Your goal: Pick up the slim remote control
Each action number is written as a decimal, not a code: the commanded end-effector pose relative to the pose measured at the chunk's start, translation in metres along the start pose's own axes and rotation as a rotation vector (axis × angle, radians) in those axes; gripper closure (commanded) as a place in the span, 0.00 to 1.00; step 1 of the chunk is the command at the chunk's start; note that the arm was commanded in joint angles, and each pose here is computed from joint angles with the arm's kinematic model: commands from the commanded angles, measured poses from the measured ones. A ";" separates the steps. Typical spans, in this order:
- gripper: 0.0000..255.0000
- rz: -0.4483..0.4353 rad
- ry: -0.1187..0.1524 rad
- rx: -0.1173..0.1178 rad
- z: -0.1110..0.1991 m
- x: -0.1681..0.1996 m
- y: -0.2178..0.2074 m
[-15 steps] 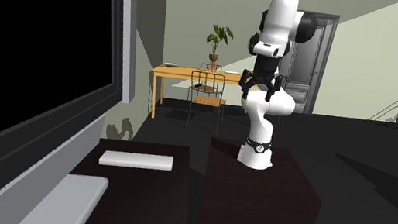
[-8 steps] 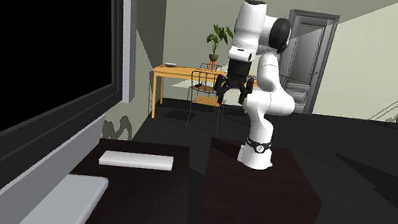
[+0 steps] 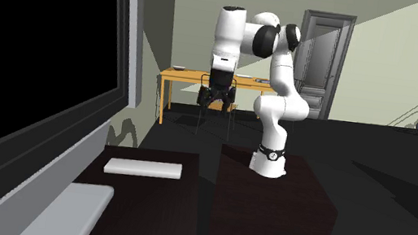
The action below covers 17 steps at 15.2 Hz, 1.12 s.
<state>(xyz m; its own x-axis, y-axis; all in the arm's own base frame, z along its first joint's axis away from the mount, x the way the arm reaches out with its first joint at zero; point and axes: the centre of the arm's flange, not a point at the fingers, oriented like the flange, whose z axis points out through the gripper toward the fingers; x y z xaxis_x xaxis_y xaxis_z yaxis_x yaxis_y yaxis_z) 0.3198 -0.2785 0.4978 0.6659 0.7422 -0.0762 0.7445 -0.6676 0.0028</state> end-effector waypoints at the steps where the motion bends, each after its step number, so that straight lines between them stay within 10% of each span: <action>1: 0.00 -0.071 0.006 -0.006 0.011 -0.009 0.023; 17: 0.00 -0.600 0.070 -0.037 0.080 -0.015 0.219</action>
<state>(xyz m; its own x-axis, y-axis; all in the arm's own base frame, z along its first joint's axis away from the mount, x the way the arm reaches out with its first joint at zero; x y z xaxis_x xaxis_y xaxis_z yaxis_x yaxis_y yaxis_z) 0.4575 -0.4295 0.4291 0.1692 0.9854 -0.0204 0.9855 -0.1690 0.0115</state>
